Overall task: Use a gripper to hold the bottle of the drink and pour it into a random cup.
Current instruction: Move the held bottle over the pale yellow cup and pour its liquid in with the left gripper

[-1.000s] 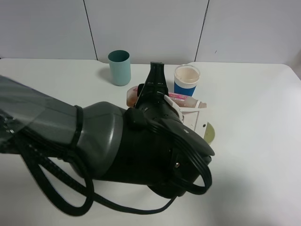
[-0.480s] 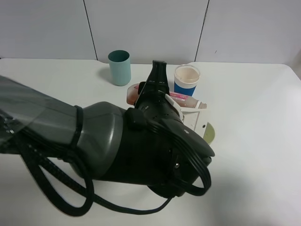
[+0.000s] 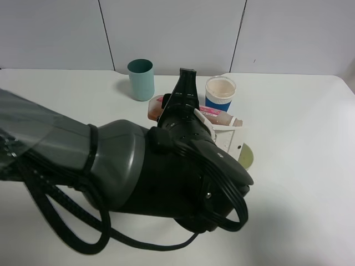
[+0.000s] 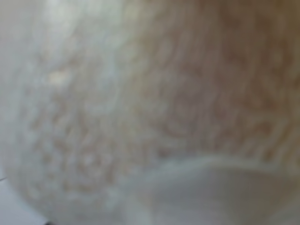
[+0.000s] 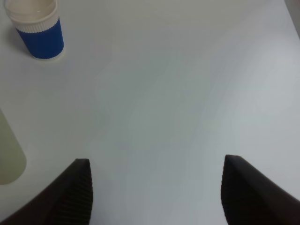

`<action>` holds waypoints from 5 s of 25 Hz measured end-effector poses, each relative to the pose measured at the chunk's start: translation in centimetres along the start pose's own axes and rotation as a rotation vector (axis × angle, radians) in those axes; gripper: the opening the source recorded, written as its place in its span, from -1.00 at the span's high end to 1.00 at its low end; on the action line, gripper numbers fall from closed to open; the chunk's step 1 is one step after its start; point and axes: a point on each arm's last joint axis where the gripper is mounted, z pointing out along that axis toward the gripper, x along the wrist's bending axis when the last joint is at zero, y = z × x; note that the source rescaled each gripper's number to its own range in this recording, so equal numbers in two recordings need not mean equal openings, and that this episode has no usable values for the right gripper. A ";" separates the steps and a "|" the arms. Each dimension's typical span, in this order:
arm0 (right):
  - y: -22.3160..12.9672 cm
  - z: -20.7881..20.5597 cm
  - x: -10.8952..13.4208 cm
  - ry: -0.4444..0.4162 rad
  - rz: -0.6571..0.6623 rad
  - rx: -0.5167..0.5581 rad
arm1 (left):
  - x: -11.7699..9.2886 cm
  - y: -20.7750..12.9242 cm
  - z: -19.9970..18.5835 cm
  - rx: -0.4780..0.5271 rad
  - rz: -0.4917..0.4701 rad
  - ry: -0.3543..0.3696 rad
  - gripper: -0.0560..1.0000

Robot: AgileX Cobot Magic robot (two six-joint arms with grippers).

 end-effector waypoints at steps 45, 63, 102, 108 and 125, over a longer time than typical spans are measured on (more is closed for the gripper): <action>0.0 0.0 0.0 0.000 0.000 0.000 | 0.2 0.0 0.1 -0.001 0.061 0.020 0.87; 0.0 0.0 0.0 0.000 0.000 0.000 | 0.3 -0.2 0.1 0.023 0.086 0.030 0.87; 0.0 0.0 0.0 0.000 0.000 0.000 | 0.4 -0.2 0.1 0.022 0.106 0.038 0.87; 0.0 0.0 0.0 0.000 0.000 0.000 | 0.5 -0.1 0.1 0.017 0.114 0.052 0.87; 0.0 0.0 0.0 0.000 0.000 0.000 | 0.9 0.0 0.0 0.001 0.163 0.095 0.87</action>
